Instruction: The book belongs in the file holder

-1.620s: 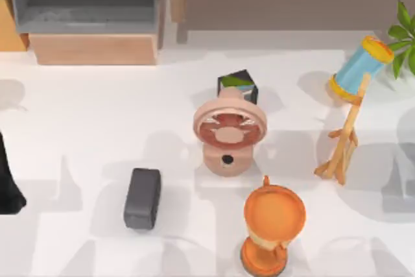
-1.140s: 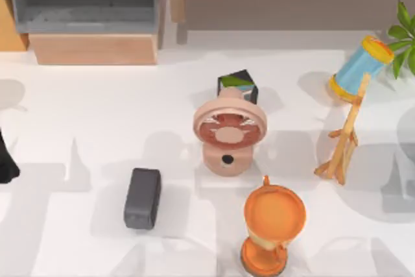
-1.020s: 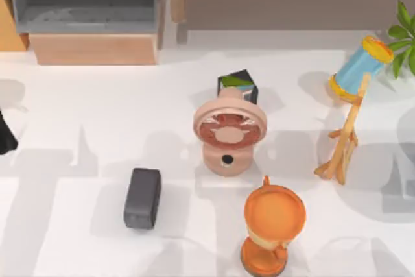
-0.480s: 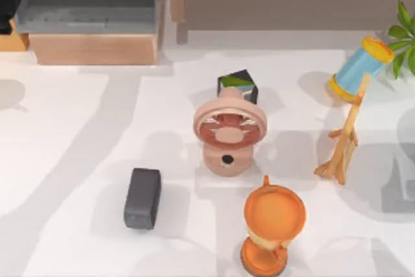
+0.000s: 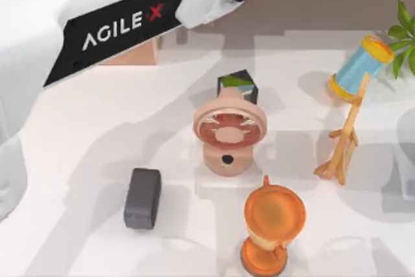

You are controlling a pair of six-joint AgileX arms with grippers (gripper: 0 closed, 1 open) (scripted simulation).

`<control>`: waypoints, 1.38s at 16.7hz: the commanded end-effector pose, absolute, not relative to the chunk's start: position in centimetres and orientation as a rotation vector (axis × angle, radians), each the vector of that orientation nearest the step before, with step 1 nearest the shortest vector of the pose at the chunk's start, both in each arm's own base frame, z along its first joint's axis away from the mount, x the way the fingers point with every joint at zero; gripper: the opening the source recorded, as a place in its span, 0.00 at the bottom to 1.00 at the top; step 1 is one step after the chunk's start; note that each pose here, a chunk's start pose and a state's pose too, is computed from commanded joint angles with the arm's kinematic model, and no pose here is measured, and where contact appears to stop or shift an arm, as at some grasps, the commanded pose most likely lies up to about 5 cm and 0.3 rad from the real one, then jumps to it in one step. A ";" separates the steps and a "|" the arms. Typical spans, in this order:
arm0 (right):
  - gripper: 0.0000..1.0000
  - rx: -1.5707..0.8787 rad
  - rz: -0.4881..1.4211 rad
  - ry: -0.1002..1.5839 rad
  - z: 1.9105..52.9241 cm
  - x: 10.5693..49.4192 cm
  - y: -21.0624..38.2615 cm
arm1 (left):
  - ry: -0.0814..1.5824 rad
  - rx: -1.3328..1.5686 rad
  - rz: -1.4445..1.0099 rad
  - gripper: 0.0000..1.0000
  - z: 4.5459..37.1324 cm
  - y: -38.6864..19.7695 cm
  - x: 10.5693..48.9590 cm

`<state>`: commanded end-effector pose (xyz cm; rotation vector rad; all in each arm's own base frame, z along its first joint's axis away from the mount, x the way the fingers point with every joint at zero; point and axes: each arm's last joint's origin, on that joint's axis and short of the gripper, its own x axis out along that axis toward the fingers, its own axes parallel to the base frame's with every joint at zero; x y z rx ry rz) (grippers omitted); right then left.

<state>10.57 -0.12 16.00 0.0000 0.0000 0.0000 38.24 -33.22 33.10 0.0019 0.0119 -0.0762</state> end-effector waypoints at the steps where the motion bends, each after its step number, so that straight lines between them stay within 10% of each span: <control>1: 1.00 0.000 0.000 0.000 16.0 10.6 -0.1 | 0.011 0.002 -0.071 1.00 31.5 -35.5 38.9; 10: 1.00 0.000 0.000 0.000 16.0 10.6 -0.1 | -0.010 -0.013 -0.019 1.00 20.7 -45.5 40.5; 23: 1.00 0.000 0.000 0.000 16.0 10.6 -0.1 | -0.011 -0.013 -0.018 1.00 20.2 -45.8 41.4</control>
